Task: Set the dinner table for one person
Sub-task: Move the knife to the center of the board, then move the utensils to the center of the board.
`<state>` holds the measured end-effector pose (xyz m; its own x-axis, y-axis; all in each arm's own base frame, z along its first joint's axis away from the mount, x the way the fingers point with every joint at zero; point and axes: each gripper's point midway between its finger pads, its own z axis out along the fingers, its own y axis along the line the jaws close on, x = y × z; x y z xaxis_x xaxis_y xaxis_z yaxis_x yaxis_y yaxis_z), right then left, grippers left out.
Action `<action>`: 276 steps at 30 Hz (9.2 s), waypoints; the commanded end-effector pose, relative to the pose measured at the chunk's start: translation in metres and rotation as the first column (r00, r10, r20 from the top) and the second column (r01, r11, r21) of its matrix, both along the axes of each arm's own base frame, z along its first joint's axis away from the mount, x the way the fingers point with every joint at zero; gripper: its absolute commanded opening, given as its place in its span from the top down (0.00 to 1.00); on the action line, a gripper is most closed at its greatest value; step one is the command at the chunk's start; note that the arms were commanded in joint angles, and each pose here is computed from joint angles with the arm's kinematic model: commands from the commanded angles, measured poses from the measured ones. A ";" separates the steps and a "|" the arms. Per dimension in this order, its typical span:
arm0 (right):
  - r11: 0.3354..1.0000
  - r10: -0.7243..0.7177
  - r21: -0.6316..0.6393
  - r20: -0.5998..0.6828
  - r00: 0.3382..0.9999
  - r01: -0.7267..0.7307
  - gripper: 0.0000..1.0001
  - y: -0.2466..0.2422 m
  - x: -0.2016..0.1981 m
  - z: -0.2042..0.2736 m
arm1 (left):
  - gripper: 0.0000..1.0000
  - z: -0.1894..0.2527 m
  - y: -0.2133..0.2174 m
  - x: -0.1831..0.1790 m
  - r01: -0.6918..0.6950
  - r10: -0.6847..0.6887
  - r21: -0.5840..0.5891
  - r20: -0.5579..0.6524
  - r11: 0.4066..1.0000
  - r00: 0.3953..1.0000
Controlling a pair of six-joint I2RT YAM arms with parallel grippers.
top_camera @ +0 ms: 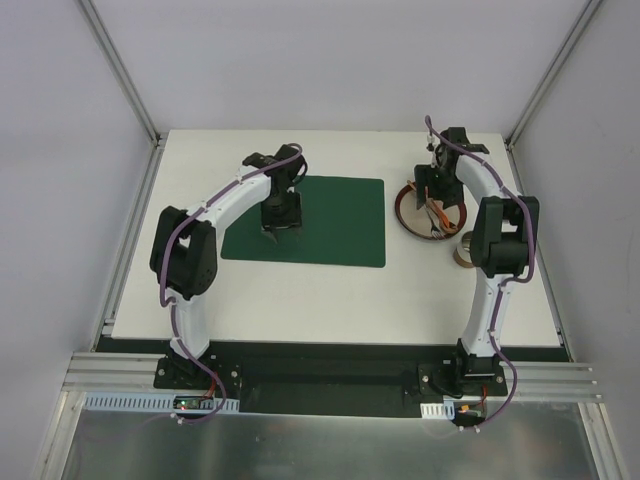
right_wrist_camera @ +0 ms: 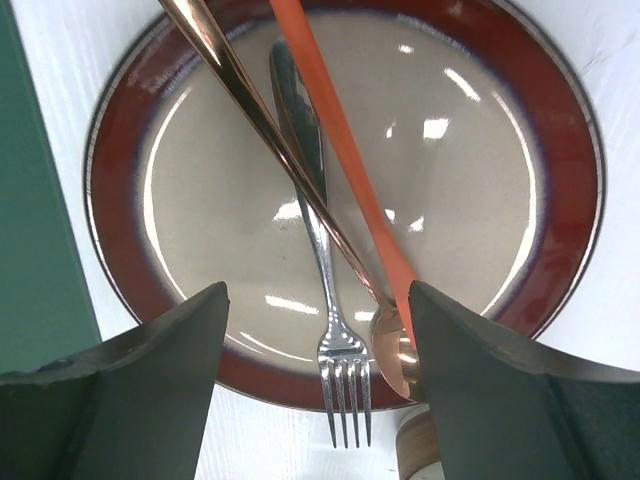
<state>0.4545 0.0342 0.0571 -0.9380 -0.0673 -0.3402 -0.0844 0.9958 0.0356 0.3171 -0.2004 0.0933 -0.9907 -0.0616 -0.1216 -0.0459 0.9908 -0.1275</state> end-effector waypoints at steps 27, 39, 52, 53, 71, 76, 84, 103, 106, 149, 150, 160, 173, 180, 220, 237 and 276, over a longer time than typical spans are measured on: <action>1.000 0.005 -0.003 -0.108 0.994 -0.005 0.37 -0.008 0.006 -0.027 | 0.50 -0.006 -0.004 0.007 0.027 -0.026 0.025 -0.026 0.999 0.999; 1.000 -0.010 0.007 -0.163 0.987 0.011 0.73 -0.005 0.003 -0.037 | 0.50 -0.007 -0.002 0.007 0.028 -0.027 0.033 -0.028 0.999 0.999; 0.999 -0.037 0.003 -0.187 0.982 0.038 0.99 -0.005 -0.006 -0.040 | 0.51 -0.002 -0.001 0.006 0.027 -0.027 0.031 -0.016 0.999 1.000; 0.999 -0.039 0.000 -0.182 0.983 0.040 0.99 -0.006 -0.006 -0.038 | 0.51 -0.002 0.000 0.005 0.027 -0.026 0.032 -0.015 0.999 1.000; 0.992 -0.114 -0.070 -0.100 0.988 0.107 0.99 -0.003 -0.030 -0.006 | 0.51 0.009 0.004 -0.003 0.028 -0.028 0.022 0.002 0.999 1.000; 0.990 -0.121 -0.082 -0.077 0.990 0.114 0.99 -0.003 -0.032 0.003 | 0.51 0.011 0.005 -0.006 0.026 -0.026 0.022 0.005 0.999 1.000; 0.985 -0.139 -0.104 -0.038 0.990 0.134 0.99 -0.008 -0.026 0.017 | 0.51 0.011 0.007 -0.007 0.025 -0.025 0.024 0.005 0.999 1.000; 0.979 -0.159 -0.127 0.029 0.987 0.162 0.99 0.006 -0.053 0.046 | 0.51 0.009 0.005 -0.008 0.021 -0.021 0.018 -0.003 1.000 1.000; 0.979 -0.155 -0.134 0.020 0.988 0.156 0.99 0.011 -0.061 0.042 | 0.51 0.009 0.006 -0.009 0.021 -0.021 0.020 -0.003 1.000 1.000; 0.951 -0.149 -0.288 -0.112 0.982 0.112 0.99 0.050 -0.200 -0.019 | 0.51 0.003 0.010 -0.013 0.023 -0.023 0.037 -0.016 0.999 1.000; 0.951 -0.148 -0.291 -0.120 0.982 0.107 0.99 0.051 -0.200 -0.021 | 0.51 0.002 0.009 -0.013 0.024 -0.023 0.037 -0.020 0.999 1.000; 0.933 -0.144 -0.352 -0.181 0.973 0.073 0.99 0.055 -0.201 -0.044 | 0.51 0.000 0.012 -0.015 0.027 -0.026 0.048 -0.021 0.998 0.999; 0.899 -0.145 -0.430 -0.124 0.982 0.078 0.63 0.054 -0.202 -0.021 | 0.52 -0.001 0.011 -0.015 0.025 -0.024 0.046 -0.027 0.999 0.999; 0.892 -0.136 -0.439 -0.030 0.990 0.109 0.61 0.054 -0.198 0.024 | 0.51 0.000 0.011 -0.015 0.023 -0.022 0.045 -0.024 0.999 0.999; 0.951 -0.255 -0.191 -0.040 0.966 0.244 0.37 0.014 -0.008 0.004 | 0.52 -0.017 0.007 -0.002 0.050 -0.046 0.076 -0.061 0.996 0.997; 0.961 -0.268 -0.106 -0.112 0.957 0.257 0.57 0.011 -0.002 -0.023 | 0.52 -0.019 0.007 0.000 0.050 -0.044 0.086 -0.069 0.995 0.997; 0.951 -0.301 -0.101 -0.098 0.949 0.291 0.99 0.006 -0.013 -0.008 | 0.54 -0.012 0.007 -0.002 0.041 -0.036 0.079 -0.063 0.996 0.997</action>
<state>0.4474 0.0468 0.0333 -0.9569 0.1836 -0.2250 0.1992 0.9787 -0.0485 0.3159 -0.1934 0.0661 -0.9987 -0.0213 -0.0458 -0.0190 0.9986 -0.0499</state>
